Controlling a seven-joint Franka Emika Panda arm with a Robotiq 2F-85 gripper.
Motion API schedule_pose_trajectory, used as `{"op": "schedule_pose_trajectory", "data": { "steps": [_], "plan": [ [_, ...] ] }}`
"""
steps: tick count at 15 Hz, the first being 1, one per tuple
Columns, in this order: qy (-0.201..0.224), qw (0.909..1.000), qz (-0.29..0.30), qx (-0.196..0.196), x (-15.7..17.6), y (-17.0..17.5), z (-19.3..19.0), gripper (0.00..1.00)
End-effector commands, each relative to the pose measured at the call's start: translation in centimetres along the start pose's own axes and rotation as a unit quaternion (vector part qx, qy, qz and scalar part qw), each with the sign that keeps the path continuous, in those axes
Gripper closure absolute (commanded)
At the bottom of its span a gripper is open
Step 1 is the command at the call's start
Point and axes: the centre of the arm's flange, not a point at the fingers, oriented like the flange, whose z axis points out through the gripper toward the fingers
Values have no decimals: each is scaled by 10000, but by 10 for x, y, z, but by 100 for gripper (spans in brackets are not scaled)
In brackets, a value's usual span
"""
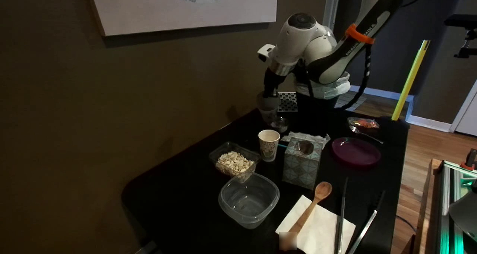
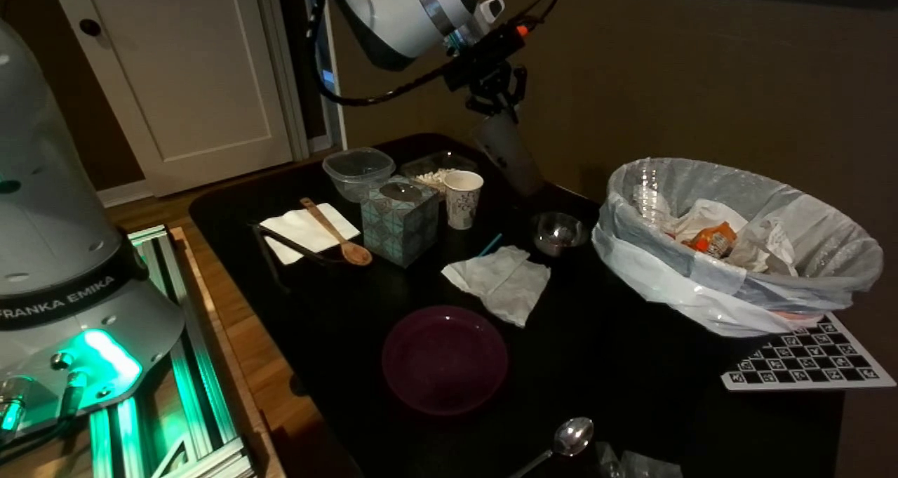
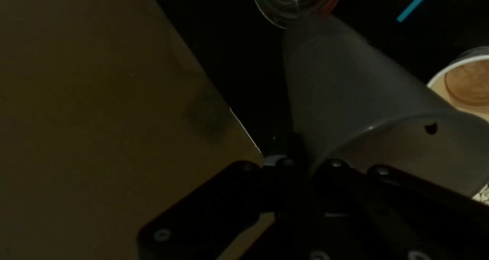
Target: Pour the contents of the plastic cup into the paper cup
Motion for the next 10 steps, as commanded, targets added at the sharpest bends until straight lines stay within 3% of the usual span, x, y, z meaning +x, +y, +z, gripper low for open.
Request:
{"op": "schedule_pose_trajectory", "data": {
  "steps": [1,10],
  "plan": [
    [-39,9984,-350,-434,0,-16,-17,98],
    [-427,9936,-413,-959,7,-50,-18,98]
  ]
}}
